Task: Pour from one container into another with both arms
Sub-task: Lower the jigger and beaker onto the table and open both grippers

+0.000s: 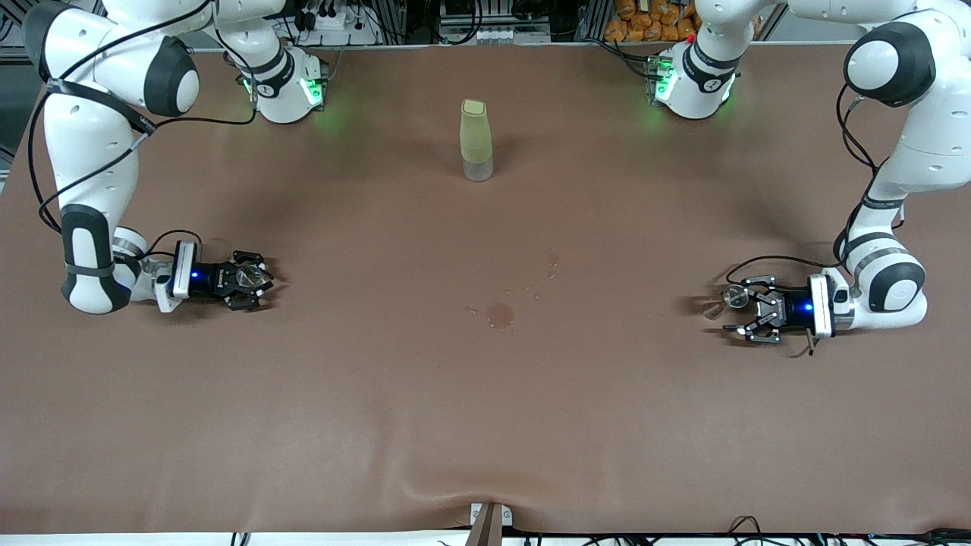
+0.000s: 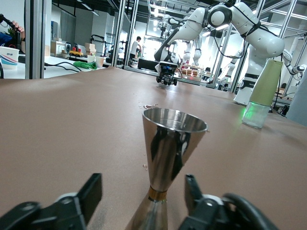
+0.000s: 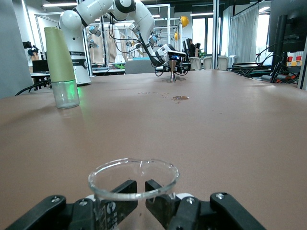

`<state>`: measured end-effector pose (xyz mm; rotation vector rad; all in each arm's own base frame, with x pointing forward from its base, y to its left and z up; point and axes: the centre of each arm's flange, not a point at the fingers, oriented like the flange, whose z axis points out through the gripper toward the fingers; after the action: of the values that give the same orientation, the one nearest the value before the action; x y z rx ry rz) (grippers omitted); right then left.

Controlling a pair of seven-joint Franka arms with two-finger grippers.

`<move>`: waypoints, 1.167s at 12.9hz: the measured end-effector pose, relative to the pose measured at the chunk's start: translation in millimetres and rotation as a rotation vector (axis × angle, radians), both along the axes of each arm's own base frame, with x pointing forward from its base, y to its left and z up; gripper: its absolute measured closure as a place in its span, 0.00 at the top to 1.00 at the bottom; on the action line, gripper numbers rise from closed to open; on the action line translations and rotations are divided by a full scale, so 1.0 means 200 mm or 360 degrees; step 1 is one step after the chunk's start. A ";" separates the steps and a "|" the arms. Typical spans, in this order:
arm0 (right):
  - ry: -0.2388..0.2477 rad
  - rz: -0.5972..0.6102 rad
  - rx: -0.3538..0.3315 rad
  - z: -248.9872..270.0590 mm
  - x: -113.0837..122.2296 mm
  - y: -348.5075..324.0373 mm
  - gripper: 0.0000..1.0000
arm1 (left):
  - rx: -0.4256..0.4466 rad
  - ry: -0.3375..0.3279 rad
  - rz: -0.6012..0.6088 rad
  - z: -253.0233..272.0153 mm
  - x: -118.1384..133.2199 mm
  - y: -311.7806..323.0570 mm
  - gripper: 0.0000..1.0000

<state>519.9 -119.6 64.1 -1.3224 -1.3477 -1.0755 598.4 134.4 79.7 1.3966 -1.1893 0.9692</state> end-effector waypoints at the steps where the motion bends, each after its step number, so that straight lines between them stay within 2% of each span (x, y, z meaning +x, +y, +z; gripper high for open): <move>1: 0.0000 -0.0001 -0.0002 0.00 0.00 0.00 0.34 | 0.0017 0.0020 0.0014 0.00 0.00 0.03 0.96; 2: 0.0000 -0.0001 -0.0003 0.00 0.00 0.00 0.45 | 0.0040 0.0044 0.0035 0.00 -0.01 0.08 1.00; 6: 0.0006 -0.0003 -0.0003 0.00 0.00 0.00 0.93 | 0.0174 0.0188 0.0108 0.06 0.01 0.32 1.00; 7: 0.0023 -0.0006 -0.0005 0.00 0.00 0.00 1.00 | 0.0218 0.0226 0.0128 0.12 0.04 0.38 1.00; 9: 0.0121 -0.0020 -0.0026 0.00 0.00 -0.03 1.00 | 0.0319 0.0349 0.0165 0.33 0.13 0.47 1.00; 10: 0.0187 -0.0014 -0.0063 0.01 -0.02 -0.07 1.00 | 0.0370 0.0434 0.0188 0.47 0.17 0.48 1.00; 11: 0.0284 0.0003 -0.0119 0.03 -0.05 -0.13 1.00 | 0.0420 0.0516 0.0220 0.61 0.22 0.47 1.00; 15: 0.0860 -0.0033 -0.0397 0.29 -0.05 -0.37 1.00 | 0.0670 0.0854 0.0288 1.07 0.37 0.25 1.00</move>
<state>509.3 -194.4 122.6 -1.6639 -1.0767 -0.5098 672.3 184.2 293.0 1.9721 -0.8924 0.4159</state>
